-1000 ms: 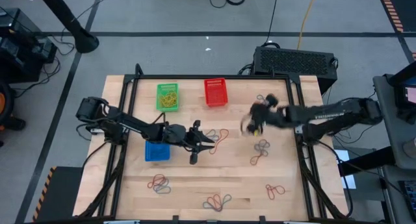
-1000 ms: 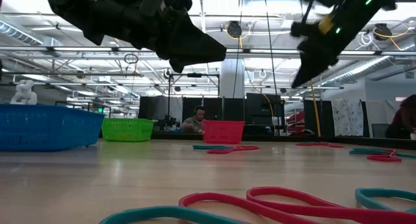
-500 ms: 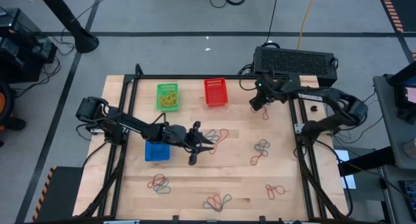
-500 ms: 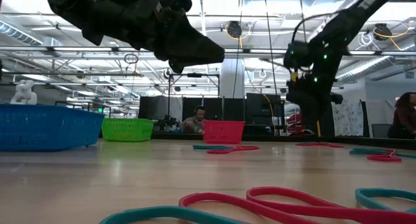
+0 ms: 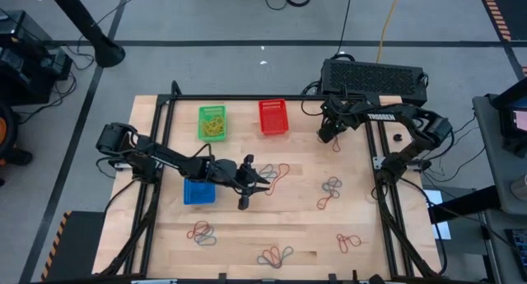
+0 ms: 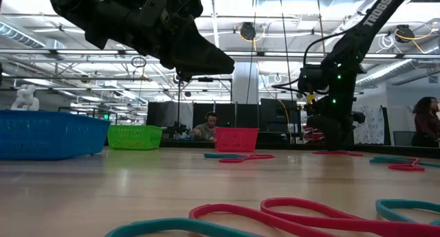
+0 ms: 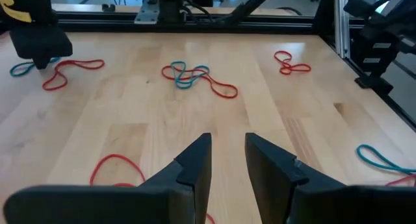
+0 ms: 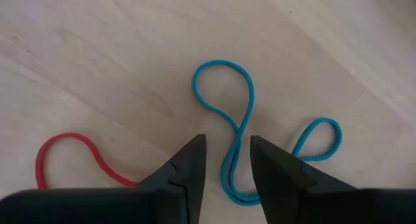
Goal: Sort rubber bands into baskets
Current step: Put the blue rubber band into the blue bin
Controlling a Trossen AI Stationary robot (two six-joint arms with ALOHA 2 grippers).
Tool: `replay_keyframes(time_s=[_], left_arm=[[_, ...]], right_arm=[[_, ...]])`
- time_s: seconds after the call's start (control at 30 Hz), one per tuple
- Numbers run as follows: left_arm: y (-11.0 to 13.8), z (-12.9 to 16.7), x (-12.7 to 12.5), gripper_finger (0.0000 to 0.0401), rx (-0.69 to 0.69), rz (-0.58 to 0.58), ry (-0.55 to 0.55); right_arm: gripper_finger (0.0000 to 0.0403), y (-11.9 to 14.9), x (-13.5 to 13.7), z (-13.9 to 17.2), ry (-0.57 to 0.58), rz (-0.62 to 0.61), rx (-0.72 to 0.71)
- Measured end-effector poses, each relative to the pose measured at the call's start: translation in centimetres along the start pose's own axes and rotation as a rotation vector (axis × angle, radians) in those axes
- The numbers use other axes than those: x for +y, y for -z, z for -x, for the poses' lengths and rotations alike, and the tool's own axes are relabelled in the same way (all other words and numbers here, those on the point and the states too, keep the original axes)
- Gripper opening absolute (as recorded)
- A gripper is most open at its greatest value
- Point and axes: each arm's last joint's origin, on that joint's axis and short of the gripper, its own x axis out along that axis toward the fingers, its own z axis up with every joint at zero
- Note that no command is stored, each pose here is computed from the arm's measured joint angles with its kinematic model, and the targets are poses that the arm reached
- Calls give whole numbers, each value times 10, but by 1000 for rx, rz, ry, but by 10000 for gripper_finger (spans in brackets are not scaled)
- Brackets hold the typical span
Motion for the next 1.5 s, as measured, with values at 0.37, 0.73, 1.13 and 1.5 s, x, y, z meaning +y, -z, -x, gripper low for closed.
replay_keyframes(time_s=[0.37, 0.73, 1.13, 1.5], left_arm=[[0, 0, 0, 99, -1, -18, 0], [0, 0, 0, 99, -4, -51, 1], [7, -17, 0, 99, -121, -49, 5], [21, -36, 3, 99, -295, -22, -74]], right_arm=[[7, -1, -10, -4, -17, 40, 16], [1, -1, -5, 35, -107, 27, -133], [1, 17, 79, 120, -648, 180, -481], [0, 54, 158, 165, -979, 307, -701]])
